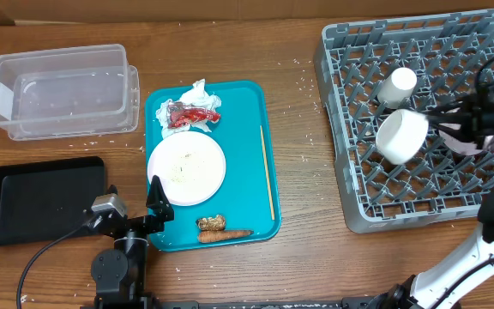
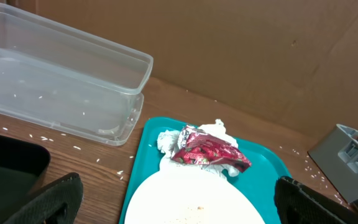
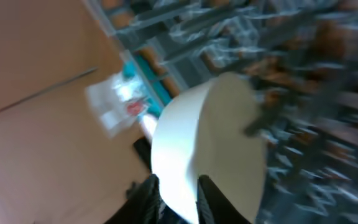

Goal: Sort waste into correct bins and load items into the dishwasher
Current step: 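Lower the bowl into the rack and open the right gripper, then raise the right gripper and move the left gripper toward the rice plate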

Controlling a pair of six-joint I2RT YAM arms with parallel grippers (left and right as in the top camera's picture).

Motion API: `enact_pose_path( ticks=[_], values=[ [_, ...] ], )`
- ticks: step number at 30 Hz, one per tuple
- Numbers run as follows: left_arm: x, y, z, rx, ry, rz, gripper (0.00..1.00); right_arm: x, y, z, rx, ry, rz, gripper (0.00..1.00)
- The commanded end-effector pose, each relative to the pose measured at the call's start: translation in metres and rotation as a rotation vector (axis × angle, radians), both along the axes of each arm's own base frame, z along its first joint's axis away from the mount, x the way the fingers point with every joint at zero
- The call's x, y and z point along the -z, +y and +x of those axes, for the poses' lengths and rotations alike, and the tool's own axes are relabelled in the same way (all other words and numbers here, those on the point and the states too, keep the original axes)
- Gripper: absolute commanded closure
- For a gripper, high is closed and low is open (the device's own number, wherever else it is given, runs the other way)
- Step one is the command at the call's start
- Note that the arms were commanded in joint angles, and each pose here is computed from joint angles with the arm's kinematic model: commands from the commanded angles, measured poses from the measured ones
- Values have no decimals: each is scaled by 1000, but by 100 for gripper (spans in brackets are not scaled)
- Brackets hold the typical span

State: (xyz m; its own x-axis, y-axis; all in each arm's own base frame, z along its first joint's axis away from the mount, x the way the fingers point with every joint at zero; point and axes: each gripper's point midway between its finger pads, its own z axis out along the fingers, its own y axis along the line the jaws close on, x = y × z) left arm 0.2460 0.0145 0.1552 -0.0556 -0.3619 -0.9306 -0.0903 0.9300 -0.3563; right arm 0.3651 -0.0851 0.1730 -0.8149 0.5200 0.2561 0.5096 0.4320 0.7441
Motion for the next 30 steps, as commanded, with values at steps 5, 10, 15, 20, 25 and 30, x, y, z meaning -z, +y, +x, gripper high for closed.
enact_pose_path(
  ticks=[5, 10, 15, 20, 25, 30],
  values=[
    [-1, -2, 0, 8, -9, -14, 0, -49, -64, -22, 186, 131, -518, 67],
    [-1, -2, 0, 8, -9, -14, 0, -74, -66, -28, 227, 87, -584, 66],
    [-1, -2, 0, 8, -9, -14, 0, -91, -49, -28, 201, 32, -601, 66],
    [-1, -2, 0, 8, -9, -14, 0, -116, 3, -22, 94, -88, -591, 66],
    [-1, -2, 0, 8, -9, -14, 0, -140, 75, -23, -78, -226, -603, 58],
    [-1, -2, 0, 8, -9, -14, 0, -140, 145, -18, -267, -321, -584, 0]
  ],
)
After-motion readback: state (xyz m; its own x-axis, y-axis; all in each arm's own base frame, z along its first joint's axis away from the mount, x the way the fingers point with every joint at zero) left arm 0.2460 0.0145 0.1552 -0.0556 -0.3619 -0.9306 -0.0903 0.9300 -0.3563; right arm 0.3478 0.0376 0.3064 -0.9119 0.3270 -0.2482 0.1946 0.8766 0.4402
